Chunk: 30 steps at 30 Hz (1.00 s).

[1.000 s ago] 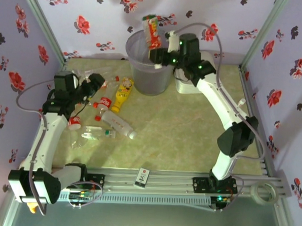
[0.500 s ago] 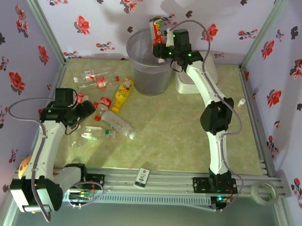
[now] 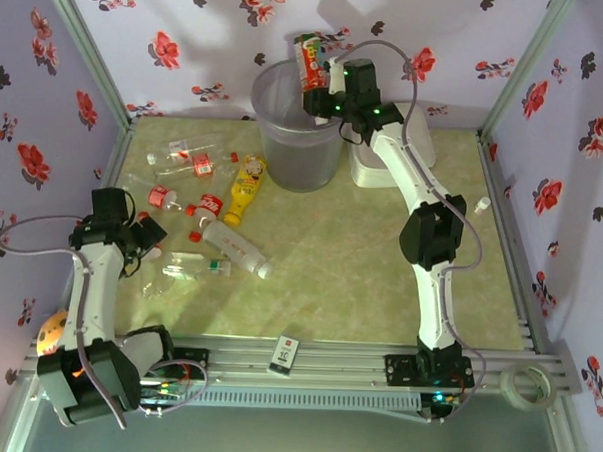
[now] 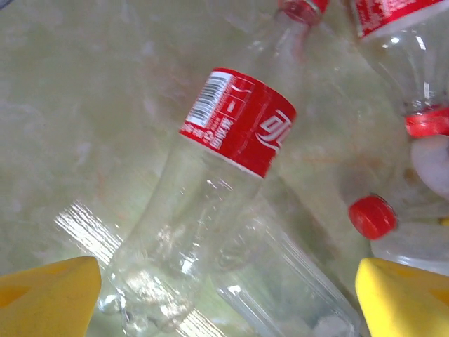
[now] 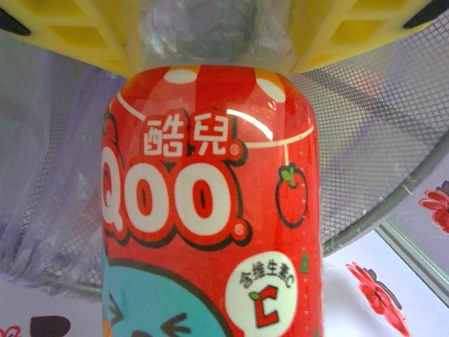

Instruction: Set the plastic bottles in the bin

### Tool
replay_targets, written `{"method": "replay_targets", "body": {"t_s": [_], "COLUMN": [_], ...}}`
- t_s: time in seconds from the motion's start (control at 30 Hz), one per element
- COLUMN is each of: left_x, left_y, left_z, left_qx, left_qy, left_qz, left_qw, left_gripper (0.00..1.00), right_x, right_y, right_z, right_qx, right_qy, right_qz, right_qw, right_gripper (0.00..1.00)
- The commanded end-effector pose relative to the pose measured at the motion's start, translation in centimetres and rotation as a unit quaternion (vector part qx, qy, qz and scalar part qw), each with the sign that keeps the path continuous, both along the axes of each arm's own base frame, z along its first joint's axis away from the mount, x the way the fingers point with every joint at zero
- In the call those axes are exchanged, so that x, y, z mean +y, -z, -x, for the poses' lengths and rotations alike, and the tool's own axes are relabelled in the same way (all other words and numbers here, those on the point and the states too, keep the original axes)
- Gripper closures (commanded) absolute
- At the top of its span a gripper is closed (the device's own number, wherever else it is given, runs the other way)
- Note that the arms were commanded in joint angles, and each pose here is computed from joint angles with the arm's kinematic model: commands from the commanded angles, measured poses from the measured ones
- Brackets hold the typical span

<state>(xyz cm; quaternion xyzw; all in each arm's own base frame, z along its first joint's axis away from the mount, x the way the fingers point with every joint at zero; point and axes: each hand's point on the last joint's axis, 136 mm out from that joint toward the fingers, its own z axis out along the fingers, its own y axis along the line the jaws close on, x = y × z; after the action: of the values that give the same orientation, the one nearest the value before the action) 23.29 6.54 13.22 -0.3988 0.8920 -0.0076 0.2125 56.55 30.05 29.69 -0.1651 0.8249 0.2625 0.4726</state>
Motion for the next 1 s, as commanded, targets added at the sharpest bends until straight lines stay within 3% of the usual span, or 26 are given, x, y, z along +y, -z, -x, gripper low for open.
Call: {"method": "replay_targets", "body": {"t_s": [0.0,0.33,0.57,0.77,0.97], "left_x": [1.2,1.3,1.7,2.2,3.3], "left_y": [1.4,4.1,5.2,3.8,1.4], "left_z": [-0.5,-1.7,-1.9,-2.5,-2.8], "left_qx": [0.014,0.036,0.058,0.045,0.044], "left_qy": [0.003,0.015,0.027,0.033,0.054], "left_qz": [-0.016,0.009,0.003,-0.011,-0.042], "left_qw": [1.000,0.999,0.998,0.998,0.997], "left_gripper": [0.03,0.00,0.00,0.00,0.00], "right_x": [0.2,0.3,0.2,-0.8,-2.7], "right_y": [3.6,1.3,-5.2,-9.4,-9.6], "right_z": [0.4,0.4,1.5,3.8,7.0], "right_qx": [0.038,0.012,-0.041,-0.061,-0.041], "right_qy": [-0.006,-0.013,-0.021,-0.021,-0.008], "right_qz": [0.026,0.021,-0.004,-0.017,-0.006], "right_qw": [0.999,1.000,0.999,0.998,0.999], "right_gripper": [0.39,0.29,0.25,0.23,0.23]}}
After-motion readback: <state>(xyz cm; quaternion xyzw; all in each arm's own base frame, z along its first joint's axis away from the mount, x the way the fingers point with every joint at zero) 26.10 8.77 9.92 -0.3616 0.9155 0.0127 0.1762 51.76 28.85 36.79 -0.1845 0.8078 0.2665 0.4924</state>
